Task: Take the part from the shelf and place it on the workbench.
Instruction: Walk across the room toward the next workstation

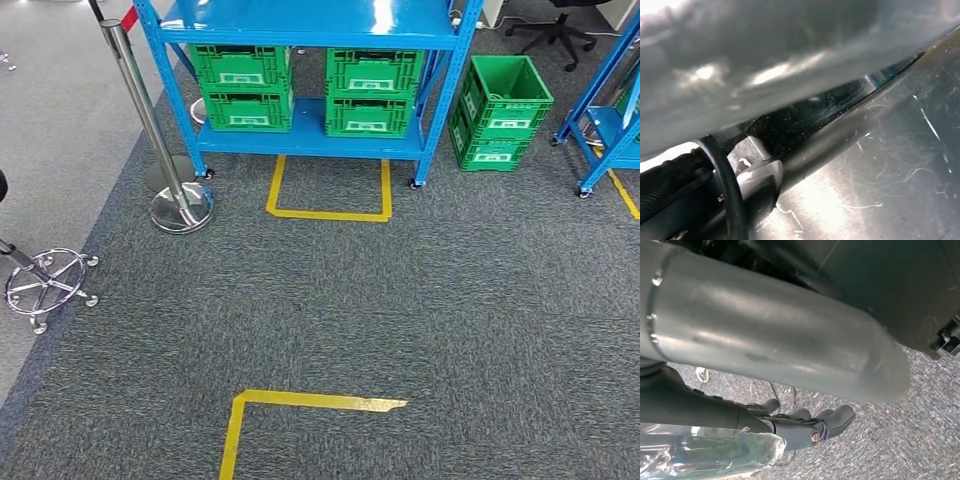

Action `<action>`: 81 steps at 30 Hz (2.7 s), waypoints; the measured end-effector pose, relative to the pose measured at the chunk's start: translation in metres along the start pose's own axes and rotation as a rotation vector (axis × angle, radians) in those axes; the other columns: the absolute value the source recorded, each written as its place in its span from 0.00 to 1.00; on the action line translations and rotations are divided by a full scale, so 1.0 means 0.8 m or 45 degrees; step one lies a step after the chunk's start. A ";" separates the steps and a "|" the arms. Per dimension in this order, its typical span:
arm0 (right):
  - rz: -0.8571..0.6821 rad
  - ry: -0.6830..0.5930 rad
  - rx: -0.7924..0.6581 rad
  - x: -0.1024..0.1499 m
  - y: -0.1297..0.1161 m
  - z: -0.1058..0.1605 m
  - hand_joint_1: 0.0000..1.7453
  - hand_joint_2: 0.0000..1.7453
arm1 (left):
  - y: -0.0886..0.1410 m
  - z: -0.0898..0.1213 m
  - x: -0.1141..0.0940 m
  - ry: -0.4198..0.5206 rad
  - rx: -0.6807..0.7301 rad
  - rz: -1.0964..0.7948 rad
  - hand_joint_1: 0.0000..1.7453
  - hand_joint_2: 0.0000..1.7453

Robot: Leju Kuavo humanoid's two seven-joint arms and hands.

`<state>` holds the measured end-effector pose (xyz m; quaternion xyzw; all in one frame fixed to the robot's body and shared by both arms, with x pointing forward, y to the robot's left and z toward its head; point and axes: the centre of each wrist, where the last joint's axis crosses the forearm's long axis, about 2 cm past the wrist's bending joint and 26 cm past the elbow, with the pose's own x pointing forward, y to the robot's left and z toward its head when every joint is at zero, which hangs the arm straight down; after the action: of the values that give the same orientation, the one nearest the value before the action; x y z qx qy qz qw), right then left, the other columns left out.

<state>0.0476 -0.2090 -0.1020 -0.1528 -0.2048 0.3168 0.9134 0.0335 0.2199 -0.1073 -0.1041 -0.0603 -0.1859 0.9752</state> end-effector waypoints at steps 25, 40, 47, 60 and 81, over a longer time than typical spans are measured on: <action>0.308 -0.053 0.042 -0.029 -0.008 -0.001 0.00 0.00 | -0.075 0.168 0.365 -0.461 -0.170 -3.389 0.00 0.00; 0.356 -0.051 0.047 -0.021 -0.015 -0.006 0.00 0.25 | -0.059 0.196 0.388 -0.599 -0.081 -3.287 0.00 0.75; 0.196 0.037 0.008 -0.019 -0.012 -0.005 0.00 1.00 | -0.053 0.149 0.347 -0.702 -0.099 -3.215 0.00 1.00; 0.060 0.047 -0.002 -0.006 -0.018 -0.009 0.00 0.00 | -0.067 0.097 0.320 -0.659 0.017 -3.219 0.00 0.00; 0.163 -0.030 0.054 0.017 -0.028 -0.016 0.00 0.00 | -0.072 0.046 0.263 -0.385 0.001 -3.004 0.00 0.00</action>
<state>0.0745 -0.2190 -0.1004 -0.1425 -0.1986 0.3804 0.8919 0.2036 0.1025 -0.0281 -0.0048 -0.2334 -0.9546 0.1850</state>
